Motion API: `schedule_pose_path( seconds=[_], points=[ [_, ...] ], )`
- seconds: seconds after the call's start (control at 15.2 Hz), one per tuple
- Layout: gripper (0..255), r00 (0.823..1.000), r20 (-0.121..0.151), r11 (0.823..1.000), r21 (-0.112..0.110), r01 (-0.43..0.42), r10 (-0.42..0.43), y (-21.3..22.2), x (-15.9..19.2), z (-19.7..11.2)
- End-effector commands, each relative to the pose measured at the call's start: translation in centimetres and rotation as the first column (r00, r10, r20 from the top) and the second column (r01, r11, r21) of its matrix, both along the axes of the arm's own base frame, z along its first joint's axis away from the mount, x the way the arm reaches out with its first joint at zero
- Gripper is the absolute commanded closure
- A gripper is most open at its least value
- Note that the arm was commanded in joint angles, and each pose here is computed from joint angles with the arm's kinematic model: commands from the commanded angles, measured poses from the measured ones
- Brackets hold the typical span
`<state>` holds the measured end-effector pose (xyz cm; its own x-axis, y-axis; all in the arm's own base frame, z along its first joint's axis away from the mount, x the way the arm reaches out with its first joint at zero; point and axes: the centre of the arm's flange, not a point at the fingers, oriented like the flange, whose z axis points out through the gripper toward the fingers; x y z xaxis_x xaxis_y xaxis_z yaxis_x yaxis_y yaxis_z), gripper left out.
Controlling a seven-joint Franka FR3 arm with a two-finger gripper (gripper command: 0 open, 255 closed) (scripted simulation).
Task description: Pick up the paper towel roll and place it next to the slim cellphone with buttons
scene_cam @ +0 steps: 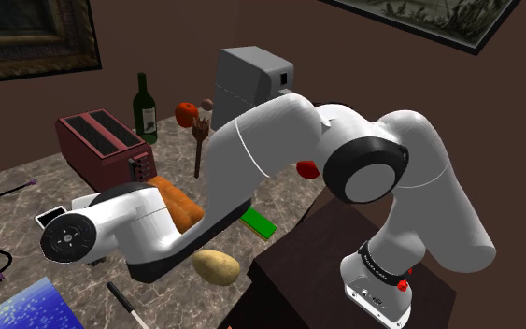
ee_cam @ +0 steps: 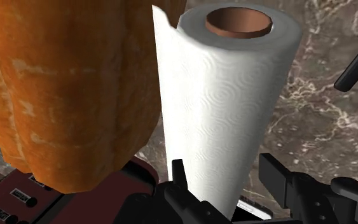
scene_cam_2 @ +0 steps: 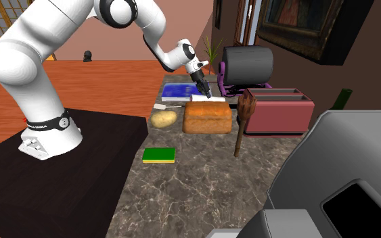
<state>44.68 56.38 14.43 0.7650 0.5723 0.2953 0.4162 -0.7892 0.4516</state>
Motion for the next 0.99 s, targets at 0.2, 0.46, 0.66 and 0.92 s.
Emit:
schedule_pose_path(
  seconds=[0.2,0.46,0.66,0.92],
  points=[
    [255,1.0,0.0,1.0,0.0,0.0,0.0,0.0,0.0,-2.7],
    [255,1.0,0.0,1.0,0.0,0.0,0.0,0.0,0.0,-3.2],
    [255,1.0,0.0,1.0,0.0,0.0,0.0,0.0,0.0,-3.2],
    [0,1.0,0.0,1.0,0.0,0.0,0.0,0.0,0.0,-3.2]
  ],
)
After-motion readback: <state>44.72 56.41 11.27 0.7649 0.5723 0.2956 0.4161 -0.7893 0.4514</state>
